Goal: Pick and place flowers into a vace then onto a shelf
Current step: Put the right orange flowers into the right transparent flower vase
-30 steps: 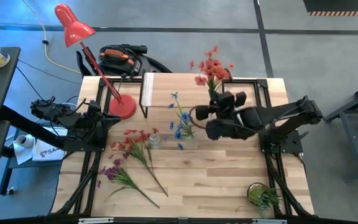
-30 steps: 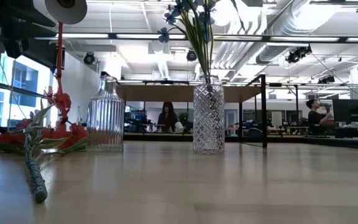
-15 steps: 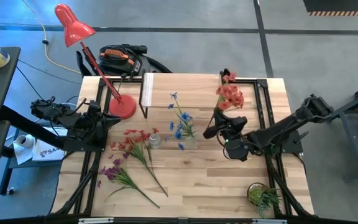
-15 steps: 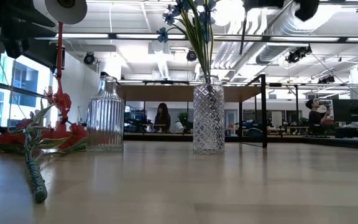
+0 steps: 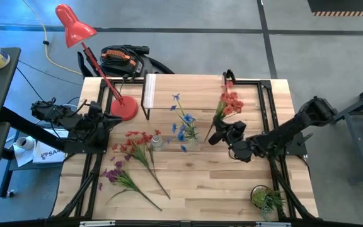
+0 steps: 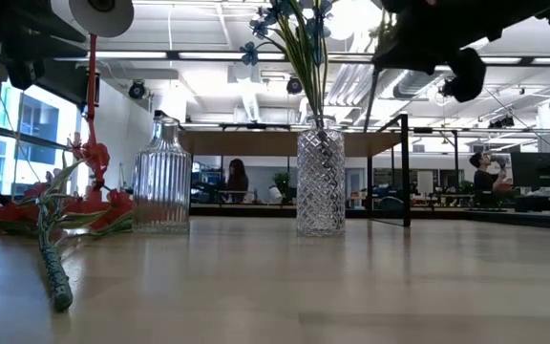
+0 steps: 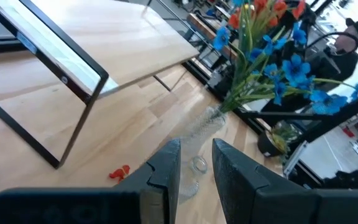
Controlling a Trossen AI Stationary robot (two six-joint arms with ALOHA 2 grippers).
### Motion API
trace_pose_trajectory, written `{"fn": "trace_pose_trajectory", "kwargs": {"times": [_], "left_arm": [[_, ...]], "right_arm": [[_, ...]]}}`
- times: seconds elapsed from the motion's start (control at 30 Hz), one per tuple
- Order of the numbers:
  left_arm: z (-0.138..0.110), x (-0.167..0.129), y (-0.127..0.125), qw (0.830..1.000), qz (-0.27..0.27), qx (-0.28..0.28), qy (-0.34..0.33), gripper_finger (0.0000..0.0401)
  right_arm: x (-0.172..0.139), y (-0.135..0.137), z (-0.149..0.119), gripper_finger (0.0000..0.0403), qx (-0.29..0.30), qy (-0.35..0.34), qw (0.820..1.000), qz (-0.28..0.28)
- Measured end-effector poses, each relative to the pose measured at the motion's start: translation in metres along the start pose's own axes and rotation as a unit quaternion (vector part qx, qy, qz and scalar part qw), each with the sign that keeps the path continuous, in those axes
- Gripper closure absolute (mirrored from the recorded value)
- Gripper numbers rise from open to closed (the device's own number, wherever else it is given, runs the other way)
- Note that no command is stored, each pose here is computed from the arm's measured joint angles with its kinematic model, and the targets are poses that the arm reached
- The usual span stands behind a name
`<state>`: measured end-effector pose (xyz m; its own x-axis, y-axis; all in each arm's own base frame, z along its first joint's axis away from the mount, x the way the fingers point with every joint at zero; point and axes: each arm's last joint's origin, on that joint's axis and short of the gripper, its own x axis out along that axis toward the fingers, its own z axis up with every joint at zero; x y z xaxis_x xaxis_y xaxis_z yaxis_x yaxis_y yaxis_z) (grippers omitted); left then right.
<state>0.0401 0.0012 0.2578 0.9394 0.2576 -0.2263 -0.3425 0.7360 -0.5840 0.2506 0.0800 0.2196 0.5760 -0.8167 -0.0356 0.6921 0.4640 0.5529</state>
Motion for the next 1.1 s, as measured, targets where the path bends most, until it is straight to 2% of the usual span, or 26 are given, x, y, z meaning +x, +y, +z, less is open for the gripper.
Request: {"fn": "trace_pose_trajectory", "kwargs": {"times": [0.37,0.5,0.67,0.8,1.1], "left_arm": [[0.001,0.000,0.001,1.000,0.010,0.000,-0.012,0.0274],[0.001,0.000,0.001,1.000,0.010,-0.002,-0.012,0.0274],[0.001,0.000,0.001,1.000,0.010,-0.002,-0.012,0.0274],[0.001,0.000,0.001,1.000,0.010,-0.002,-0.012,0.0274],[0.001,0.000,0.001,1.000,0.010,-0.002,-0.012,0.0274]], "right_arm": [[0.013,0.018,0.020,0.0400,-0.029,-0.004,0.996,0.085],[0.026,0.016,0.018,0.0400,-0.046,-0.005,0.994,0.099],[0.041,0.018,0.013,0.0400,-0.042,-0.014,0.987,0.156],[0.045,0.018,0.008,0.0400,-0.059,-0.025,0.985,0.161],[0.040,0.018,-0.003,0.0398,-0.097,0.002,0.980,0.174]]}}
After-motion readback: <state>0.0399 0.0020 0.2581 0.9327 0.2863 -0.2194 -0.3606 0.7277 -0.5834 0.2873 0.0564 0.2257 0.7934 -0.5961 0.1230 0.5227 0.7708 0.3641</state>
